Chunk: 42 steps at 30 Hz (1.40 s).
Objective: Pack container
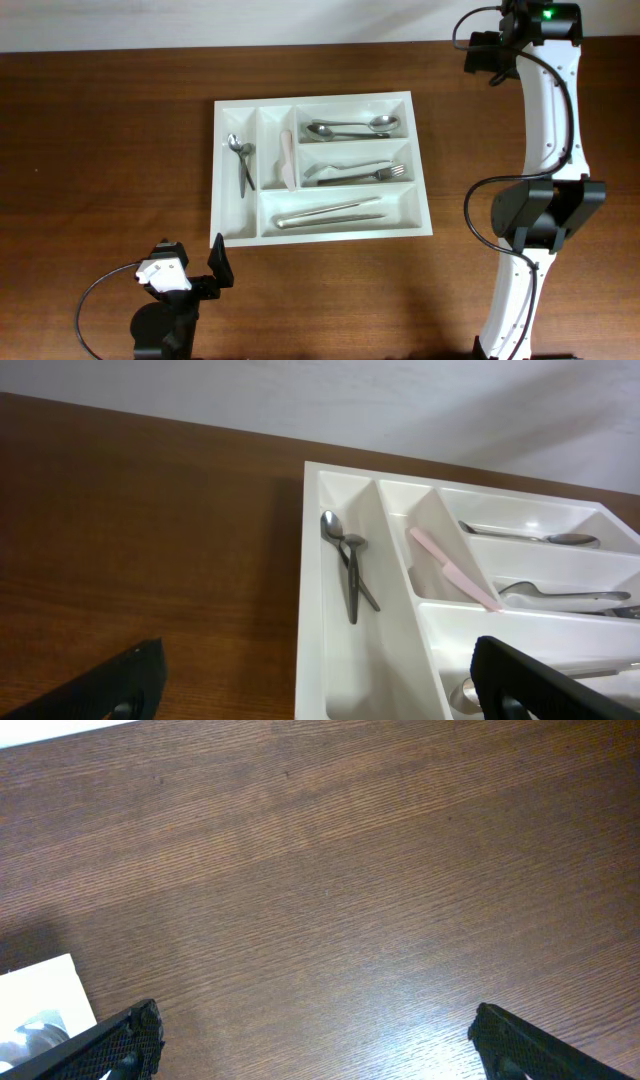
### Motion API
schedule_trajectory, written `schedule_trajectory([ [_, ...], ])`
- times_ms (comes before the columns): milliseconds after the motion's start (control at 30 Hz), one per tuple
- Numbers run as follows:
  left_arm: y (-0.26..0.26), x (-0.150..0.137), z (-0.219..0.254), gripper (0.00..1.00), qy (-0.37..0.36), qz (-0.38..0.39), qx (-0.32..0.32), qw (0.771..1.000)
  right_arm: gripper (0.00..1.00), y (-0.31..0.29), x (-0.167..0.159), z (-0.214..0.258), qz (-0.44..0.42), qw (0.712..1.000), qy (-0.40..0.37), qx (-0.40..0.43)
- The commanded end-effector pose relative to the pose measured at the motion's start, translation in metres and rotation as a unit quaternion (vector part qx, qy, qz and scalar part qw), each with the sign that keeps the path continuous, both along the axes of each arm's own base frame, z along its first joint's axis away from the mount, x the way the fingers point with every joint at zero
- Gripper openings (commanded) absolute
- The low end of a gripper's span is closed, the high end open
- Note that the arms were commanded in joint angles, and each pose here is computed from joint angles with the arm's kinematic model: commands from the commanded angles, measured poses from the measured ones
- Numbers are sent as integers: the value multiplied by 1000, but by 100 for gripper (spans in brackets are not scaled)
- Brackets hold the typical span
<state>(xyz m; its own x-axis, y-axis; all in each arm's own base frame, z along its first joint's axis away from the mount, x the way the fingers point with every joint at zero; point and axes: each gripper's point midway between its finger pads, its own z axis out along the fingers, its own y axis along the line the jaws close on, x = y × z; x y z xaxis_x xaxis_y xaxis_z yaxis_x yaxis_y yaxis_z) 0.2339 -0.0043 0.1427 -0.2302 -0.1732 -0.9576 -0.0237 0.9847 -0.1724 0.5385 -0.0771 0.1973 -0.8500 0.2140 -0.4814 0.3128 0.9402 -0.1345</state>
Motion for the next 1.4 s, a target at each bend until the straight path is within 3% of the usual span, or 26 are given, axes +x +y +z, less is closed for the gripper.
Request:
schedule_trajectory([
  [0,-2,0,-1,99,-3,-7,3,1000,99,1,0,13,-5,1000,-17,1],
  [833,-2,0,-1,99,-3,-7,3,1000,99,-1,0,14,-7,1000,-18,-4],
  [933,-2,0,-1,99,-3,-7,3,1000,99,7,4,36,0,999,-50,-6],
  [1100,-2,0,-1,99,-3,-7,3,1000,99,23,10,115,15,986,-167,-9],
  [1200,-2,0,-1,99,-3,-7,3,1000,99,31,-9,165,21,975,-219,-9],
  [1367,-2,0,-1,99,-3,-7,3,1000,99,29,-54,208,12,964,-265,-23],
])
